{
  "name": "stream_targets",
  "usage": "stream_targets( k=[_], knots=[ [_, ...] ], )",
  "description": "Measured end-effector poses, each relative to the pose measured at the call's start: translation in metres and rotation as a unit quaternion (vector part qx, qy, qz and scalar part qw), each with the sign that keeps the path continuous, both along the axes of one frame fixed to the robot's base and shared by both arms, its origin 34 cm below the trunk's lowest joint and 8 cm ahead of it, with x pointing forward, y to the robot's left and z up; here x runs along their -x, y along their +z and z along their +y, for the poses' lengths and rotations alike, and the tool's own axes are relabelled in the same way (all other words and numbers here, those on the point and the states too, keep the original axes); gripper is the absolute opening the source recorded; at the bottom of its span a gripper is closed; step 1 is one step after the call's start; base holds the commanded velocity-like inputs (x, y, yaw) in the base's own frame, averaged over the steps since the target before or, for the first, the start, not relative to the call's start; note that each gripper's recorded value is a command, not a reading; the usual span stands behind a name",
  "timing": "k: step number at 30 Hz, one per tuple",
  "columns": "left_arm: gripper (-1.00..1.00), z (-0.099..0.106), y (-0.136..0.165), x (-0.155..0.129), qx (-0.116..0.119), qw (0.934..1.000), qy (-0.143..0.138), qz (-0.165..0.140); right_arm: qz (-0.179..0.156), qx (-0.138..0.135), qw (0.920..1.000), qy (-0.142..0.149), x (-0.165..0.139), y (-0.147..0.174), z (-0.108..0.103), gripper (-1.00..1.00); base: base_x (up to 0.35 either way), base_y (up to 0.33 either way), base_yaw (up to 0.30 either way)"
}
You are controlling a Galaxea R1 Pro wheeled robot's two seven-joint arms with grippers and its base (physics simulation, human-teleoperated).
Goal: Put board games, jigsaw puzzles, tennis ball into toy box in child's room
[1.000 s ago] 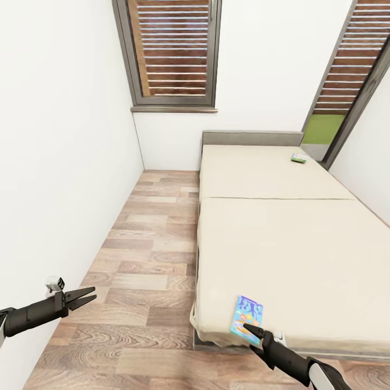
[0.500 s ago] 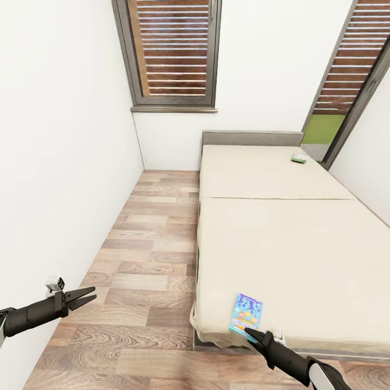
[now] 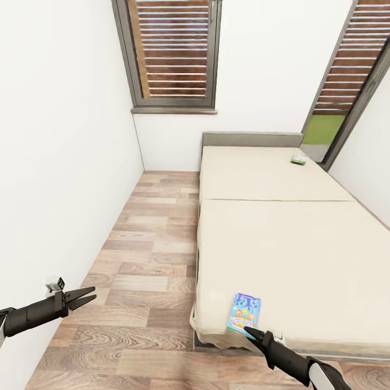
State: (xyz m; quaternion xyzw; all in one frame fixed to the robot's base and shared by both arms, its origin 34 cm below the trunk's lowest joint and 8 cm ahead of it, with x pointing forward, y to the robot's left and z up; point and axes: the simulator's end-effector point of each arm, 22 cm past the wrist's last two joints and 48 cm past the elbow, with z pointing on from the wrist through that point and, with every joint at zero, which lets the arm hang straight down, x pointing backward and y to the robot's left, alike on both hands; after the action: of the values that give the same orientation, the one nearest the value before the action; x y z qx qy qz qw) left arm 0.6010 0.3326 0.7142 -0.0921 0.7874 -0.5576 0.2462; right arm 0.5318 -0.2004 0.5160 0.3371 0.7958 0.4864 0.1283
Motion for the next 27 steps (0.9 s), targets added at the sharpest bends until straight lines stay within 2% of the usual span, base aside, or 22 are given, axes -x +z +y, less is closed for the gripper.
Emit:
stream_targets(
  k=[7,8,15,27],
  knots=[
    [1.0,0.0,0.013,-0.001,0.0,1.0,0.0,0.0,0.0,0.0,1.0,0.0,-0.001,0.013,0.0,-1.0,0.0,0.0,0.0],
    [1.0,0.0,0.014,-0.001,0.0,1.0,0.0,0.0,-0.02,-0.022,0.9996,-0.004,-0.007,0.026,0.003,-1.0,0.0,0.0,0.0],
    [1.0,0.001,0.027,-0.002,-0.001,1.0,0.0,0.001,-0.023,-0.019,0.9996,-0.002,-0.007,0.039,0.003,-1.0,0.0,0.0,0.0],
    [1.0,0.001,0.048,-0.003,-0.002,1.0,0.0,0.001,-0.037,-0.031,0.9988,-0.005,-0.012,0.067,0.003,-1.0,0.0,0.0,0.0]
  ],
)
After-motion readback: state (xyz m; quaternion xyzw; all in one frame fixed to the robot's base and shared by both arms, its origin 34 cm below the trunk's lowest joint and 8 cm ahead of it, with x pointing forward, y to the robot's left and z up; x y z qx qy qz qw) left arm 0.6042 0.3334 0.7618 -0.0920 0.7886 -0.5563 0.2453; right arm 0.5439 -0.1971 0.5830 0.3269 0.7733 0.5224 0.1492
